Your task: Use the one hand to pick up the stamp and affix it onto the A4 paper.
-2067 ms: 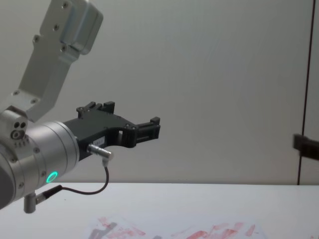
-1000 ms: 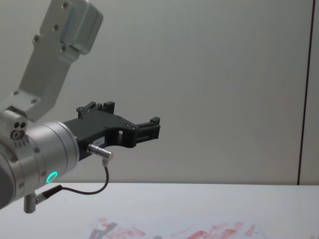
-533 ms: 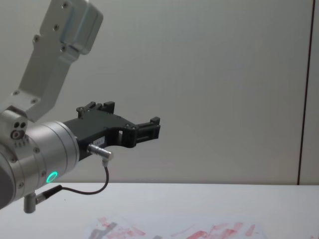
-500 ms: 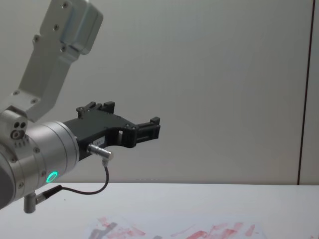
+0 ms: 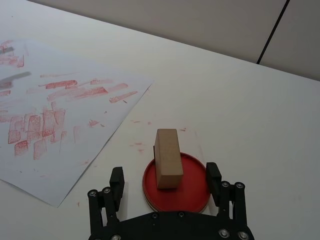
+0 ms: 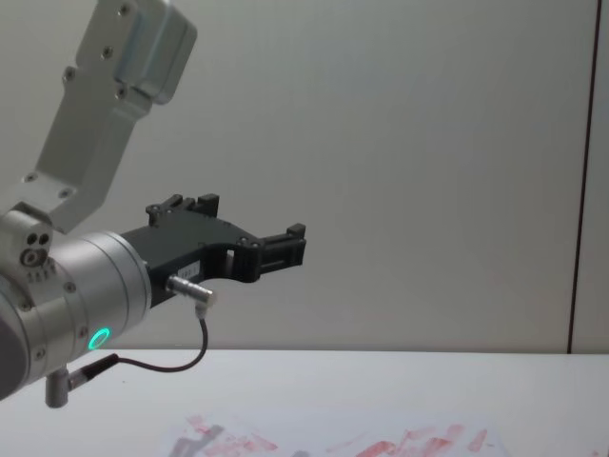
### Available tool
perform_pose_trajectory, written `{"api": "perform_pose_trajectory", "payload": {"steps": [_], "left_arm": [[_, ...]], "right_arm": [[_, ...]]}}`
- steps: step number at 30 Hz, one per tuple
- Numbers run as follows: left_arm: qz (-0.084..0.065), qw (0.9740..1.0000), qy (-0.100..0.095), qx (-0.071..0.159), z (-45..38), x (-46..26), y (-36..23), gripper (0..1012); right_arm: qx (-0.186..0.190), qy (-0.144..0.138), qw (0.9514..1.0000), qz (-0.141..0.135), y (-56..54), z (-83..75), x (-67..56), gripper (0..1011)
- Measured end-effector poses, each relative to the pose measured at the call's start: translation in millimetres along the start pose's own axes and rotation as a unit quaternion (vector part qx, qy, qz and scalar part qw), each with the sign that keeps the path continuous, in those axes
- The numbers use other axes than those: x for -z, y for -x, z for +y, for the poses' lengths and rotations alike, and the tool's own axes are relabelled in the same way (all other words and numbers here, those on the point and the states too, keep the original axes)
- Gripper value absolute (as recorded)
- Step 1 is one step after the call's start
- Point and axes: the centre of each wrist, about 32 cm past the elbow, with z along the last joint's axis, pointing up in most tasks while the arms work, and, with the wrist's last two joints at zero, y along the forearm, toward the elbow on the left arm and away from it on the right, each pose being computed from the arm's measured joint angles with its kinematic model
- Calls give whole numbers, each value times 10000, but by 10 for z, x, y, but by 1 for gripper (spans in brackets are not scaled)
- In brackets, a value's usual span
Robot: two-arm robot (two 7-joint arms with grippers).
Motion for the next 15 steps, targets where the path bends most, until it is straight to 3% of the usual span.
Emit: {"api": "perform_pose_trajectory", "payload": {"steps": [15], "left_arm": [[0,10000,0,0,0,0,0,1002]], "right_arm": [[-73,-40,10000,-6,35,98,4,1001]]}}
